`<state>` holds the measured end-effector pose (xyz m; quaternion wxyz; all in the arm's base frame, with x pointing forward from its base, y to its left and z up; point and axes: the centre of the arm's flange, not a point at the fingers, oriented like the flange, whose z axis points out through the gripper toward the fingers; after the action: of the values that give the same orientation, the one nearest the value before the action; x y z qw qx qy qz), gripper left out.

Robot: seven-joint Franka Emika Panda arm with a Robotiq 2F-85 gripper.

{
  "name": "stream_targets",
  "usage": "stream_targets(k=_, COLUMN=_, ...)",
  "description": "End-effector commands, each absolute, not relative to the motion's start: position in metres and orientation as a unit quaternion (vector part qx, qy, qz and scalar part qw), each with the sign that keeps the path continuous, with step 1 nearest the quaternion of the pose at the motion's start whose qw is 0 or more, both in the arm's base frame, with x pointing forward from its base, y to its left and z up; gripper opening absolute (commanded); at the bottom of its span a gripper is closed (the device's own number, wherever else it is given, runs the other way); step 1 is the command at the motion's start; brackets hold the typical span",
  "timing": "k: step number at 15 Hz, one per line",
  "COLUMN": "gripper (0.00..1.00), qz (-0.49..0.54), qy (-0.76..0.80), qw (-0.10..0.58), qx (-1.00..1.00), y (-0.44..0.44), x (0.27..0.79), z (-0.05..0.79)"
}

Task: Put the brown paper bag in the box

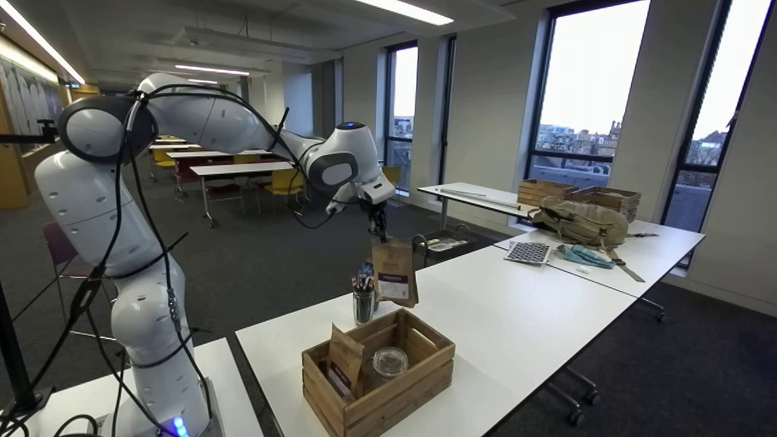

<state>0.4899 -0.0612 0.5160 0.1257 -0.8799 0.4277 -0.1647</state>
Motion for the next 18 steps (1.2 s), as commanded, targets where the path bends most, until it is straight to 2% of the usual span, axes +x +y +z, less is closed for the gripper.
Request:
stream_targets(k=1, gripper=0.00, qz=-0.181, qy=0.502, qw=0.162, qx=-0.830, y=-0.084, x=0.491, z=0.525)
stream_targets(k=8, gripper=0.00, qz=-0.226, qy=0.617, qw=0.211, qx=-0.724, y=-0.132, x=0.496, z=0.509)
stream_targets(k=18, gripper=0.00, qz=-0.229, qy=0.656, qw=0.192, qx=-0.693, y=-0.145, x=0.501, z=0.446)
